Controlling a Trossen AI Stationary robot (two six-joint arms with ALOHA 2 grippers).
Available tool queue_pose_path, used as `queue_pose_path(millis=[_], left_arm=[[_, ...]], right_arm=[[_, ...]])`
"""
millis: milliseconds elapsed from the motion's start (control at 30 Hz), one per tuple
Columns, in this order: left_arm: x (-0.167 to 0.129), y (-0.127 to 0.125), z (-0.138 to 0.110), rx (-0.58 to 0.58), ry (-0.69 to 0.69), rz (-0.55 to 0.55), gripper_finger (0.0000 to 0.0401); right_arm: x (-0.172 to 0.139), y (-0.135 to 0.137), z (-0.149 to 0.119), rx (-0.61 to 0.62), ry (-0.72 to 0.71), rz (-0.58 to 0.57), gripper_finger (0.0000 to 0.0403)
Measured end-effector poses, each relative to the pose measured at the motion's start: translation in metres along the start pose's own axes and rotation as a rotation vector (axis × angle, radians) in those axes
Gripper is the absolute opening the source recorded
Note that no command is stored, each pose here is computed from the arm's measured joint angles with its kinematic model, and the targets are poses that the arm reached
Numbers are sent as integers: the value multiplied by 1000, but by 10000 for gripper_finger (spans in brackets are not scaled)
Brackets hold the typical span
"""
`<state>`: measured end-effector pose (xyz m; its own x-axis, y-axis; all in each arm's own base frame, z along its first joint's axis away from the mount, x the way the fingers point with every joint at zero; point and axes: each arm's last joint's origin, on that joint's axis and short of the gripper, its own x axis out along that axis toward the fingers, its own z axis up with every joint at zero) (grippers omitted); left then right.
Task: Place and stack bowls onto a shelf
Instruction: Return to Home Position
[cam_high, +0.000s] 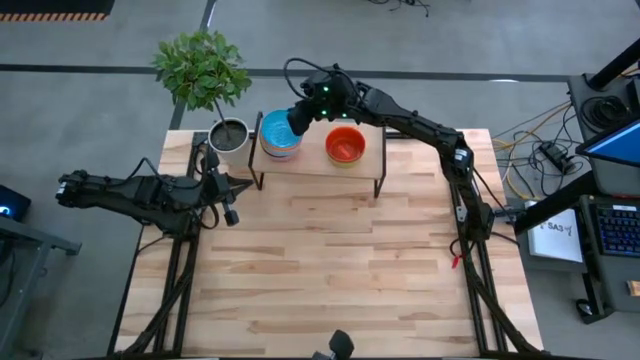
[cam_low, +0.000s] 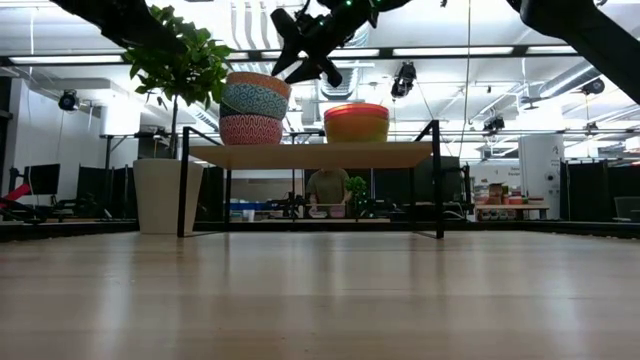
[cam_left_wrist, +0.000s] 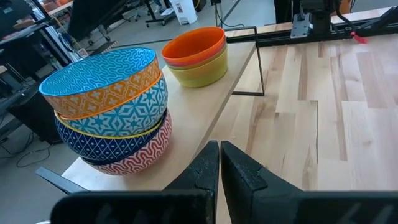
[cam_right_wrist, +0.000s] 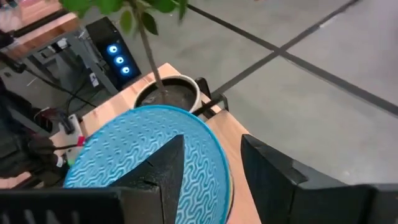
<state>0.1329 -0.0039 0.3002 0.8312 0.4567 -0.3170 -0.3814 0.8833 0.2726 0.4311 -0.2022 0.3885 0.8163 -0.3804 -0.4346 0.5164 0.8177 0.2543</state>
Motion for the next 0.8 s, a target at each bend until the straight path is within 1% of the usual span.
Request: queue_pose_path(millis=[67,133,200,267,333,467,567,667,800], left_arm=[[0,0,0,1,1,0,0],[0,0,-1,2,2,-2,0],[-2,0,-3,9,8,-33,0],[-5,-1,-7,8,0,-88,0],[-9,1,-10,-14,-38,-117,0],[-20,6,-21,-50,-166,-174,0],[-28,9,-29,-84,-273,-224,0],[-34,12,-40,-144,-347,-259,0],[-39,15,-56,-208,-386,-264,0]], right_arm=[[-5,3,3,-24,-4,30,145],[-12,12,6,-98,-7,102,141],[-22,26,5,-184,-13,172,135],[-34,44,2,-277,-19,220,129],[-46,61,-5,-356,-24,259,122],[-72,85,-28,-446,-26,332,108],[-92,93,-50,-480,-54,380,97],[-108,92,-79,-495,-67,416,88],[-128,82,-119,-505,-87,452,78]])
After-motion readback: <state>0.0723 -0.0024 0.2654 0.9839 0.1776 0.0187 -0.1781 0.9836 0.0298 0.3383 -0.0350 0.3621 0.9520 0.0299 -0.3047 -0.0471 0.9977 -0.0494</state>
